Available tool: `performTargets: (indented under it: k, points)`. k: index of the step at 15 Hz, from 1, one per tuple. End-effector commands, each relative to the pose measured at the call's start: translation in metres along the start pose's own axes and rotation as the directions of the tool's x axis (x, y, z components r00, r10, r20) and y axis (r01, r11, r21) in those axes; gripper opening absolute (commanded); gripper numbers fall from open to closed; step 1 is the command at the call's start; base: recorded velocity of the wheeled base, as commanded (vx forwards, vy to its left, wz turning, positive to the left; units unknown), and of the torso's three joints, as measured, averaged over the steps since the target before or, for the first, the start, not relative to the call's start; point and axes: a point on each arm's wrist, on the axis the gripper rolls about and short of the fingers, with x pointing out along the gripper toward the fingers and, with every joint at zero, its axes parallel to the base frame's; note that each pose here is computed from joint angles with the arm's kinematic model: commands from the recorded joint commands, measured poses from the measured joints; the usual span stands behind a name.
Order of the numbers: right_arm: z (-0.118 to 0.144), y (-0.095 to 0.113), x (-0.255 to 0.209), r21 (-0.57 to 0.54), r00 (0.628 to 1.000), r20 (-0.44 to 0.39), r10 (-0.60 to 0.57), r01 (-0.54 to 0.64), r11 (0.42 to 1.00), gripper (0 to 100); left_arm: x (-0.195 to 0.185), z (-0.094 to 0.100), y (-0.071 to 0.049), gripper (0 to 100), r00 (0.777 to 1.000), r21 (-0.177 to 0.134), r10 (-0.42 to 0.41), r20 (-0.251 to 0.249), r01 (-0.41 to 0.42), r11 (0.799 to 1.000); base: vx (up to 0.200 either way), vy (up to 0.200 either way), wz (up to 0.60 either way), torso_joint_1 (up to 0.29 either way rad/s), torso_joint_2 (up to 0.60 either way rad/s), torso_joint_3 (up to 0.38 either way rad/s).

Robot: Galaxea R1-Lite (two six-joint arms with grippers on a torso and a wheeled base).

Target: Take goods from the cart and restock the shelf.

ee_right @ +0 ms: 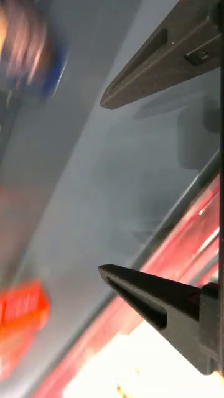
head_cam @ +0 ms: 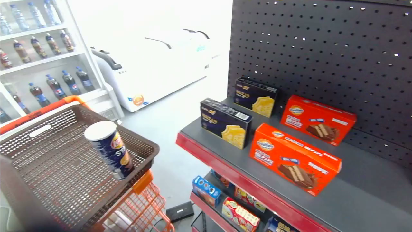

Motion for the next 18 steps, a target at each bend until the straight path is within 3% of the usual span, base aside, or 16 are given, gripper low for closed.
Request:
performTargets:
  k: [1,10,11,12,13,15,17,18]
  points:
    - [0.000,0.000,0.000,0.000,1.000,-0.002,0.000,0.000,1.000,100,0.000,0.000,0.000,100,1.000,0.001,0.000,-0.001,0.000,1.000,0.000,0.000,0.60,0.002,0.00,0.007]
    - [0.000,0.000,0.000,0.001,1.000,-0.001,0.002,-0.002,1.000,100,0.000,0.000,0.000,100,1.000,0.005,-0.004,-0.001,0.004,1.000,0.000,0.000,0.00,0.000,0.00,0.000]
    - [0.000,0.000,0.000,0.001,1.000,-0.001,0.002,-0.002,1.000,100,-0.001,0.003,0.000,100,1.000,0.015,-0.009,0.011,0.009,1.000,0.000,0.000,0.00,0.000,0.00,0.000]
    - [0.000,0.000,0.000,0.001,1.000,-0.001,0.002,-0.002,1.000,100,-0.008,0.032,-0.001,100,0.994,0.103,-0.061,0.090,0.051,0.993,0.000,0.000,0.00,0.000,0.00,0.000]
    - [0.000,0.000,0.000,0.001,1.000,-0.001,0.002,-0.002,1.000,100,-0.007,0.046,-0.002,100,0.994,0.134,-0.084,0.065,0.075,0.988,0.000,0.000,0.00,0.000,0.00,0.000]
    - [0.000,0.000,0.000,0.001,1.000,-0.001,0.002,-0.002,1.000,100,0.009,0.061,-0.002,100,0.990,0.124,-0.094,-0.101,0.106,0.987,0.000,0.000,0.00,0.000,0.00,0.000]
    - [0.000,0.000,0.000,0.001,1.000,-0.001,0.002,-0.002,1.000,100,0.027,0.075,-0.001,100,0.977,0.113,-0.097,-0.192,0.120,0.986,0.000,0.000,0.00,0.000,0.00,0.000]
    - [0.000,0.000,0.000,0.001,1.000,-0.001,0.002,-0.002,1.000,100,0.047,0.093,-0.001,100,0.963,0.104,-0.102,-0.251,0.131,0.986,0.000,0.000,0.00,0.000,0.00,0.000]
